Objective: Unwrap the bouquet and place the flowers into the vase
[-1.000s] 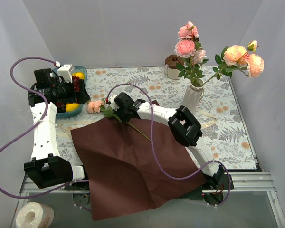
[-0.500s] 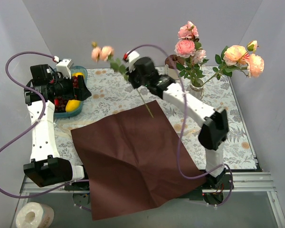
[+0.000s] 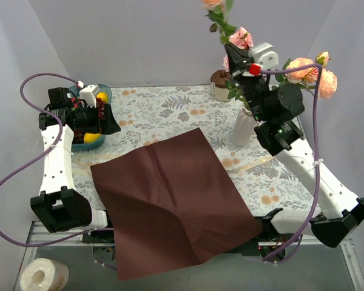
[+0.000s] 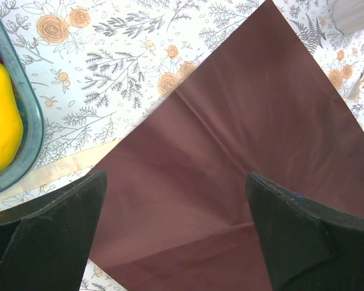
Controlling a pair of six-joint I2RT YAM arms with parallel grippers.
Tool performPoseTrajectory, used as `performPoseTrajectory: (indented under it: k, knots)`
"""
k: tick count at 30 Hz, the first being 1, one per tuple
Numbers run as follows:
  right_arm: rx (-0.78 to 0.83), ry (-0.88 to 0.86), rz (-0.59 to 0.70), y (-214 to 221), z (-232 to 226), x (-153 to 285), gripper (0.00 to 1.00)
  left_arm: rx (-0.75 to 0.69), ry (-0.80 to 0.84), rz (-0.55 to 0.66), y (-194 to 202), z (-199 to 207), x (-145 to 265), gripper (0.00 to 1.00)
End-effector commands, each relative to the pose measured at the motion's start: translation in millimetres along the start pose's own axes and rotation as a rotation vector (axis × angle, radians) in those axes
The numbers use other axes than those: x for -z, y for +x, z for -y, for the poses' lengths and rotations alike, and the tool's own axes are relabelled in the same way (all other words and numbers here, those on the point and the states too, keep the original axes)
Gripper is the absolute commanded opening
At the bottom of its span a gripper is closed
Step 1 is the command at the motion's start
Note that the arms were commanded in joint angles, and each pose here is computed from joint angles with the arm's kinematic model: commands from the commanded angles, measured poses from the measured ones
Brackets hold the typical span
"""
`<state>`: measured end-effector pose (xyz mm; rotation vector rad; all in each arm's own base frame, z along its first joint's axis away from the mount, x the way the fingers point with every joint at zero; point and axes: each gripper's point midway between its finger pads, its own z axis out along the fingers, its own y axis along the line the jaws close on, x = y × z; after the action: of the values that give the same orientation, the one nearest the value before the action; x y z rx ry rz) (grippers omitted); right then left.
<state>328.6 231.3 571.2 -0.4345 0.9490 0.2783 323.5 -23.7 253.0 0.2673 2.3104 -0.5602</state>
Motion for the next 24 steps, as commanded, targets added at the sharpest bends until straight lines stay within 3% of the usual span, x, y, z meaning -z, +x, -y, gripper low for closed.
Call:
performPoseTrajectory:
  k: [1,5,11,24]
  knots:
    - [0.125,0.24,0.167,-28.1,59.9,27.6,0.01,-0.048,0.002,0.042,-9.7,1.2,3.8,0.98]
    - [0.166,0.4,0.173,-16.3,90.9,54.9,0.01,-0.041,-0.005,0.029,-7.9,-3.4,-0.4,0.98]
    - [0.251,0.502,0.17,1.2,106.9,71.5,0.01,-0.066,-0.02,0.048,-11.3,-5.8,1.1,0.98]
    - [0.215,0.568,0.118,50.7,133.3,71.9,0.01,-0.048,0.021,0.028,-11.9,-5.4,-7.2,0.98]
